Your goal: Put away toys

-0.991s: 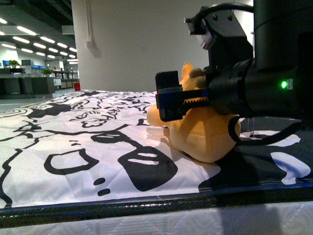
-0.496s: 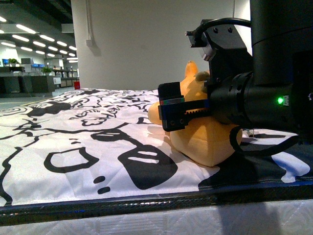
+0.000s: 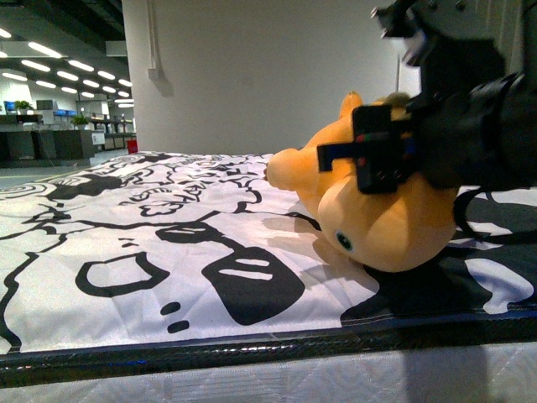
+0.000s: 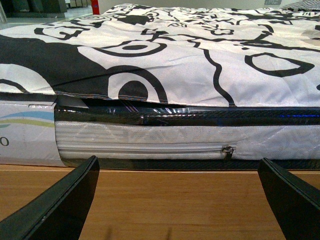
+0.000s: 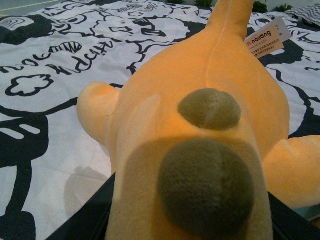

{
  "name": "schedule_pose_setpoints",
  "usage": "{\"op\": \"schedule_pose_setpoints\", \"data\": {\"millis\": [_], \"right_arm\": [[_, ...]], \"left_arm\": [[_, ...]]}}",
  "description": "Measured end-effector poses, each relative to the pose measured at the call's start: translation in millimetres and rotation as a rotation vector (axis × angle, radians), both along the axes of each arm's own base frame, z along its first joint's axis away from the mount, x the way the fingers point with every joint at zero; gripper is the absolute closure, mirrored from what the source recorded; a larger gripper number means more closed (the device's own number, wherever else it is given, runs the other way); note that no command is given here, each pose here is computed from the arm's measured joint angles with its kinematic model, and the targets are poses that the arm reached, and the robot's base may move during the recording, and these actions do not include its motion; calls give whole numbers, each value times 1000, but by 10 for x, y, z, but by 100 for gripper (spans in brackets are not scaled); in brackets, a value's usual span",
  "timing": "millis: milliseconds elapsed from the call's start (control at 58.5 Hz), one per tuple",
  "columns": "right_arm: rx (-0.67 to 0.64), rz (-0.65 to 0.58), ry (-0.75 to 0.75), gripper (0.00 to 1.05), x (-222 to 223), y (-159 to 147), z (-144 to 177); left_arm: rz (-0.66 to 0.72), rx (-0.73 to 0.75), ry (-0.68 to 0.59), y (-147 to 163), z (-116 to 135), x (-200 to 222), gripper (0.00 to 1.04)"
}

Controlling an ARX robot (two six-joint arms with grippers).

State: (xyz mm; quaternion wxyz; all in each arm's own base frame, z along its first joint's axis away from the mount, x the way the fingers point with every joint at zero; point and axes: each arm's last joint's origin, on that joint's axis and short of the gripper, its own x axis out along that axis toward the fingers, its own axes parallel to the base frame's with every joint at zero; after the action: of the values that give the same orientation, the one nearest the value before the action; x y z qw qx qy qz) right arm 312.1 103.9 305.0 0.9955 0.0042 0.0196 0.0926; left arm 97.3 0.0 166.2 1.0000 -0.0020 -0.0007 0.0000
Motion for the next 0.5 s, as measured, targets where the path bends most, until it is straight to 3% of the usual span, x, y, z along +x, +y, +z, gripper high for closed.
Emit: {"op": "schedule_pose_setpoints", "data": {"millis": [205,325,496], "right_arm": [[108,52,-93,94,-585,-392,398],[146,63,-108,95,-925,-592,418],[173,70,-93,95,-1467,-769,201]], "left_arm": [[0,0,0,0,0,0,6],[0,0,0,0,0,0,6],[0,0,0,0,0,0,6]]}}
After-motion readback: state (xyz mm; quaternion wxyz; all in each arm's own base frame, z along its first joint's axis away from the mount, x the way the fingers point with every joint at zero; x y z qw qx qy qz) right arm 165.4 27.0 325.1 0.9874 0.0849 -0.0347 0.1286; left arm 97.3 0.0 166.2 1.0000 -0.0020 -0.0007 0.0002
